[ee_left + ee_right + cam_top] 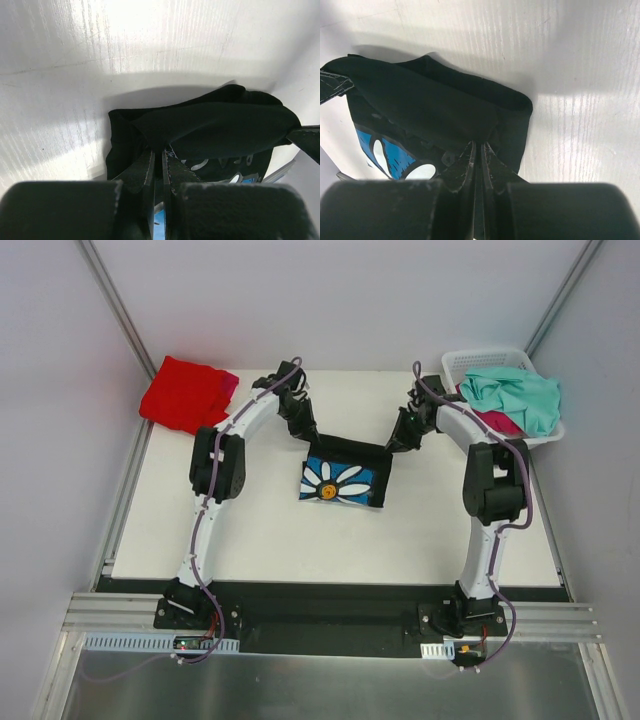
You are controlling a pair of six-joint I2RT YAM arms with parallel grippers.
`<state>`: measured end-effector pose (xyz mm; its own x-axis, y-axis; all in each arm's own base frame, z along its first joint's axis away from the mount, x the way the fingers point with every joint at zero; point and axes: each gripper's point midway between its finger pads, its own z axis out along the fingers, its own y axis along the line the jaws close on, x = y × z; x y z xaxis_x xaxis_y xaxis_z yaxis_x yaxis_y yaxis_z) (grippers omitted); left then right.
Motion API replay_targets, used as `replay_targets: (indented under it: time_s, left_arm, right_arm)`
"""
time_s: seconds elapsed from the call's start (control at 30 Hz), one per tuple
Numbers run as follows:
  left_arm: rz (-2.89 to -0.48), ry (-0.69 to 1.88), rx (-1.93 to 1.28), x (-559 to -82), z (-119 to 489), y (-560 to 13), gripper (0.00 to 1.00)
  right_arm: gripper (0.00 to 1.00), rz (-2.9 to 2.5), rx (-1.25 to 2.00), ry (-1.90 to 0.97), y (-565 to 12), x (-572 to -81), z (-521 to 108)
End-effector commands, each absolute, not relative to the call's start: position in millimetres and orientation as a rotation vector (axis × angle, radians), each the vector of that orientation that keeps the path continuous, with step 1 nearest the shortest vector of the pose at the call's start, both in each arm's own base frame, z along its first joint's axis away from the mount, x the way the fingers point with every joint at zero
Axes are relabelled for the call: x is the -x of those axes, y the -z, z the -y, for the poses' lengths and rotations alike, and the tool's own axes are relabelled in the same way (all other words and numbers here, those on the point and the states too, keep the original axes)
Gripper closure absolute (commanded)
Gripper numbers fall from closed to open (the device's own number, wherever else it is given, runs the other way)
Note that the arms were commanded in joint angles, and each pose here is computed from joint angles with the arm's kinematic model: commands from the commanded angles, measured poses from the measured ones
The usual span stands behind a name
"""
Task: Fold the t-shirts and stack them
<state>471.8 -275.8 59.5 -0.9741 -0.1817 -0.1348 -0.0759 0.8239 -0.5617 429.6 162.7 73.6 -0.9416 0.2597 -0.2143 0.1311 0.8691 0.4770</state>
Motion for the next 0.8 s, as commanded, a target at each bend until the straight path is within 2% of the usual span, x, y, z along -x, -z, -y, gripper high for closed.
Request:
replay_targets:
  time_s: [0.0,0.37,0.4,0.43,0.5,0.53,0.57,0.63,0.67,0.77]
  left_arm:
    - [-2.797,0.799,0.228,-489.0,253.3,-52.8,1.00]
    - [-2.824,0.823,0.237,-482.0,253.3,-42.5,0.98]
    - [-2.825,0.818,0.238,-481.7,252.7,-42.5,0.72]
    - [-2.825,0.814,0.239,-481.2,252.1,-43.1,0.61]
    - [-2.813,0.805,0.234,-481.4,250.6,-49.4,0.47]
    - [-2.812,0.800,0.228,-480.4,249.6,-50.6,0.31]
    - [-2.794,0.799,0.222,-481.7,249.3,-59.2,0.23]
    - [-2.772,0.786,0.209,-481.7,246.8,-70.9,0.11]
    - [-2.760,0.785,0.203,-482.1,246.4,-76.1,0.10]
    - [-2.746,0.788,0.194,-476.4,244.5,-89.3,0.09]
  right_arm:
    - [0.93,-2.767,-0.313,-0.630,-69.9,-438.3,-151.8]
    - [0.91,-2.802,-0.333,-0.590,-57.9,-428.8,-146.4]
    - [0.91,-2.800,-0.331,-0.587,-59.3,-428.6,-146.6]
    - [0.89,-2.793,-0.327,-0.595,-62.3,-429.8,-147.5]
    - [0.84,-2.789,-0.316,-0.589,-68.2,-429.7,-147.2]
    - [0.81,-2.770,-0.300,-0.588,-77.0,-432.4,-147.7]
    - [0.76,-2.766,-0.299,-0.568,-80.8,-432.1,-145.8]
    - [0.69,-2.742,-0.278,-0.558,-90.9,-433.9,-146.1]
    - [0.65,-2.730,-0.273,-0.565,-99.5,-433.1,-146.5]
    - [0.62,-2.708,-0.254,-0.576,-119.5,-429.2,-147.0]
